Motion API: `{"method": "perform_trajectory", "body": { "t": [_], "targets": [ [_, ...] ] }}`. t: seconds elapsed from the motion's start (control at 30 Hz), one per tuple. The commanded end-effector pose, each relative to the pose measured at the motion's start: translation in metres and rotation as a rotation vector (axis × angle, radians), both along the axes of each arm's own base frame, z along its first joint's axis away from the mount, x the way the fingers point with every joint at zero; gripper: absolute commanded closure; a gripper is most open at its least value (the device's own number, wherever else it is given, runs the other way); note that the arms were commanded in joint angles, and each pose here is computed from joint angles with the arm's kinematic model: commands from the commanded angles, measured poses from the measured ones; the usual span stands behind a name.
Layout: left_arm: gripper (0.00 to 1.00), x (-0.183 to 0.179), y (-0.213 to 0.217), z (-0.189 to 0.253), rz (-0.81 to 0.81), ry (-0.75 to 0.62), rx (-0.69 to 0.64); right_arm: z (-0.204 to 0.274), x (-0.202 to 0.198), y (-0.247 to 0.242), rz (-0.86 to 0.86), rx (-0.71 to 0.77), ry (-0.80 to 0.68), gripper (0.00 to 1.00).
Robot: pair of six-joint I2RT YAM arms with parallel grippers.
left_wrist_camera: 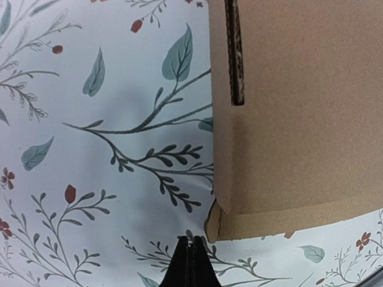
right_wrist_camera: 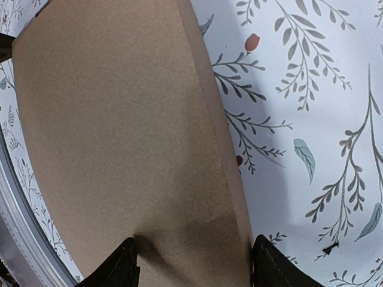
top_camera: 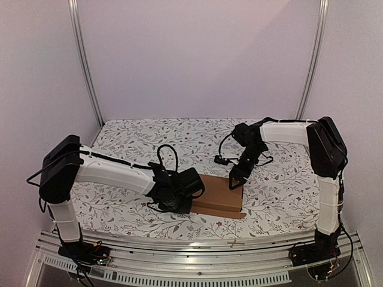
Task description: Fold the paper box
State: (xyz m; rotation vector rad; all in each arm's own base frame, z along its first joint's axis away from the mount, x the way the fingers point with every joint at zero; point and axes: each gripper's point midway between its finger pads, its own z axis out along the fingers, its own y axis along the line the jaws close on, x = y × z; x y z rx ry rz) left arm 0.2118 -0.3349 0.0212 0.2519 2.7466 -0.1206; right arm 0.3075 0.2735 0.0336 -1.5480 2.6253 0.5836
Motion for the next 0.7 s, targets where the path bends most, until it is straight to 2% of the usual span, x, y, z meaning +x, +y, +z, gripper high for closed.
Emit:
{"method": "perform_trajectory", "body": {
  "t": [0.0, 0.67],
  "targets": [
    [1.00, 0.008, 0.012, -0.005, 0.037, -0.007, 0.048, -0.015, -0.005, -0.005, -0.004, -0.043, 0.044, 0.37],
    [1.00, 0.006, -0.025, 0.007, -0.037, -0.006, -0.061, -0.018, -0.006, -0.005, -0.004, -0.048, 0.053, 0.36]
  ]
}}
